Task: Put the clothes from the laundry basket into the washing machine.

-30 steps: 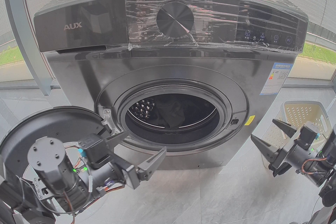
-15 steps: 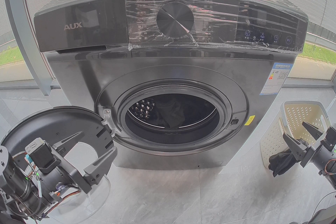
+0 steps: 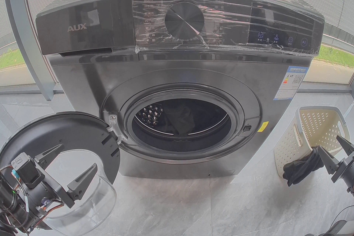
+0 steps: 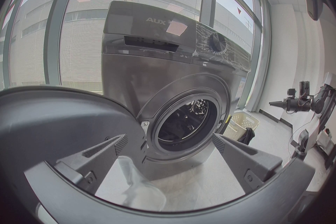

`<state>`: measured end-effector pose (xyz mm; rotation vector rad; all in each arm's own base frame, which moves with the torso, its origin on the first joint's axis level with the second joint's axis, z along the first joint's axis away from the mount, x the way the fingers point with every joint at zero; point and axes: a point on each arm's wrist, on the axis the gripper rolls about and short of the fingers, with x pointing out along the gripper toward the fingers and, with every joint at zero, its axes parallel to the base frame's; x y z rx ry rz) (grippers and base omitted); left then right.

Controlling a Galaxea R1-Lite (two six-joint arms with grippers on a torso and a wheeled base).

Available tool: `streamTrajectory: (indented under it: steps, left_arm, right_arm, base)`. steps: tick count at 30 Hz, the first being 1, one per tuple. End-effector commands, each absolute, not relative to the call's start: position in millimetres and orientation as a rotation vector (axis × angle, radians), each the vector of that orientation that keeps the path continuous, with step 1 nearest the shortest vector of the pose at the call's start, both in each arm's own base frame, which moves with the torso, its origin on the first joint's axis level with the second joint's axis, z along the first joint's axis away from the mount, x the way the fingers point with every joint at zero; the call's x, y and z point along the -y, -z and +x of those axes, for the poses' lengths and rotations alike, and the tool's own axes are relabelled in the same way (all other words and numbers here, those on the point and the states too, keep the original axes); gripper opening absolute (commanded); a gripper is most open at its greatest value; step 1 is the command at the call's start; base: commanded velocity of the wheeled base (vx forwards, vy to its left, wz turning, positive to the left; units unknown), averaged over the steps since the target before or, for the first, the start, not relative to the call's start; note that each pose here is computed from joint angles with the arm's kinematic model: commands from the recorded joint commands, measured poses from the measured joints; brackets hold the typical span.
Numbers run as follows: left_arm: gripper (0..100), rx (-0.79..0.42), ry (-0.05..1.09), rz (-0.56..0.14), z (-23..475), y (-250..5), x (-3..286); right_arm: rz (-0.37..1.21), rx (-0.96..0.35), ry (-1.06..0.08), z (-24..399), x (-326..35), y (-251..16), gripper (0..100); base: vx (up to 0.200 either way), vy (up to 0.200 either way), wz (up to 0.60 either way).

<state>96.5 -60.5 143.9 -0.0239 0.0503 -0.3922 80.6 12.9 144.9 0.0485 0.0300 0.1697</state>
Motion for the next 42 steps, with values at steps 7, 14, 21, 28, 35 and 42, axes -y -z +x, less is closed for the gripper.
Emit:
streamTrajectory:
  steps: [7,14,21,28,35,42]
  left_arm:
    - [100,-0.013,0.380,-0.006,66,-143,39]
    - [100,-0.021,0.330,0.033,44,-134,21]
    - [100,0.029,0.236,0.014,22,-125,5]
    - [100,0.046,0.114,0.013,0,-109,-4]
    - [100,0.017,0.115,0.025,-15,-88,-6]
    - [100,-0.049,0.099,0.025,-15,-81,-5]
  right_arm:
    - [0.032,0.027,-0.131,50,-6,-140,100]
    - [0.030,0.060,-0.107,28,-3,-133,100]
    - [0.028,0.126,-0.078,2,-1,-125,100]
    - [0.028,0.140,-0.069,-16,0,-108,100]
    - [-0.028,0.104,-0.069,-23,-2,-86,100]
    - [-0.044,0.058,0.080,-23,2,-82,100]
  base:
    - [-0.200,0.000,0.00]
    - [-0.200,0.000,0.00]
    - [-0.200,0.000,0.00]
    - [-0.143,0.000,0.00]
    - [0.000,0.000,0.00]
    - [0.000,0.000,0.00]
